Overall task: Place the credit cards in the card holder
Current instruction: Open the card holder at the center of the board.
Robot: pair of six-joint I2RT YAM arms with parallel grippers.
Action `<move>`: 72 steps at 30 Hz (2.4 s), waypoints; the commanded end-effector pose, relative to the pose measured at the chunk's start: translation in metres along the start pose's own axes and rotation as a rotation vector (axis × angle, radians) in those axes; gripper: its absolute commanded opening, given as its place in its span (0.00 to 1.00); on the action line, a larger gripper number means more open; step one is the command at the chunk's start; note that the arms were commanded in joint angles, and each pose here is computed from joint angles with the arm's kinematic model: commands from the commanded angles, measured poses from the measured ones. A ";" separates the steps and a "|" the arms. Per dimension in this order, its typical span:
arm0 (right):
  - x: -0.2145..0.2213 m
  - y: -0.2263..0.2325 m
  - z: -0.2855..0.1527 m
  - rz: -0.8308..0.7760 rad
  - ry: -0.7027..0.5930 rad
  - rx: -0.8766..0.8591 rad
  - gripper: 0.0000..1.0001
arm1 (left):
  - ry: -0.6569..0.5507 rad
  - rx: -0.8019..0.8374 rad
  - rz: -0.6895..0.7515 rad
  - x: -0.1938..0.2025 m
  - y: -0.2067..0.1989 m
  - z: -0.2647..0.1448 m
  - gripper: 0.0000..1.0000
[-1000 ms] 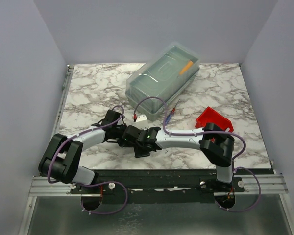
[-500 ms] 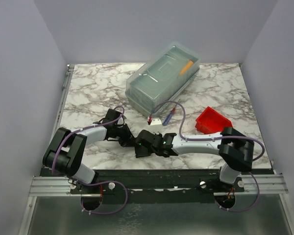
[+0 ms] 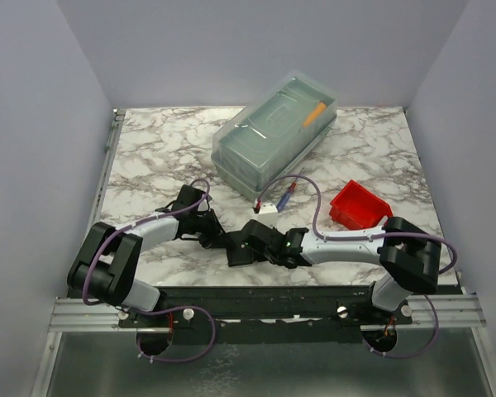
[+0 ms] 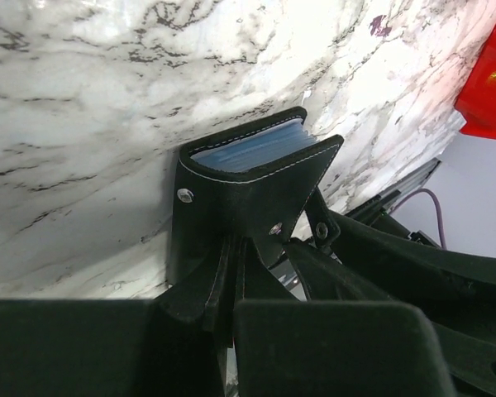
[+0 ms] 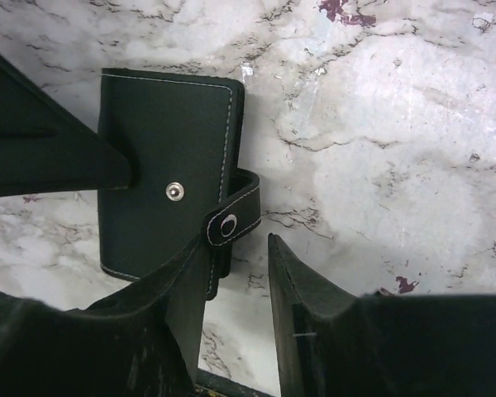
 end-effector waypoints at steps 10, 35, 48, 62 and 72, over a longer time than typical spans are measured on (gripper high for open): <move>-0.024 -0.010 0.015 -0.095 -0.125 0.110 0.22 | -0.059 -0.156 0.023 0.004 0.038 -0.001 0.03; -0.071 0.013 -0.047 -0.027 -0.203 -0.082 0.00 | -0.067 0.139 0.196 0.008 -0.044 -0.031 0.95; -0.063 0.002 -0.049 0.020 -0.182 -0.042 0.00 | -0.060 0.019 0.132 0.009 -0.022 -0.022 0.73; -0.055 -0.003 -0.055 0.054 -0.173 -0.089 0.00 | -0.058 0.002 0.154 0.001 -0.024 -0.017 0.85; -0.061 0.017 -0.057 0.042 -0.166 -0.178 0.00 | -0.039 0.044 0.193 0.005 -0.037 -0.016 0.91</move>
Point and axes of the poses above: each gripper's point midway between its finger pads, its own z axis out along the fingers, its own y axis along the line the jaws close on, x = y × z, the point moved 3 cm from there along -z, back along the fingers
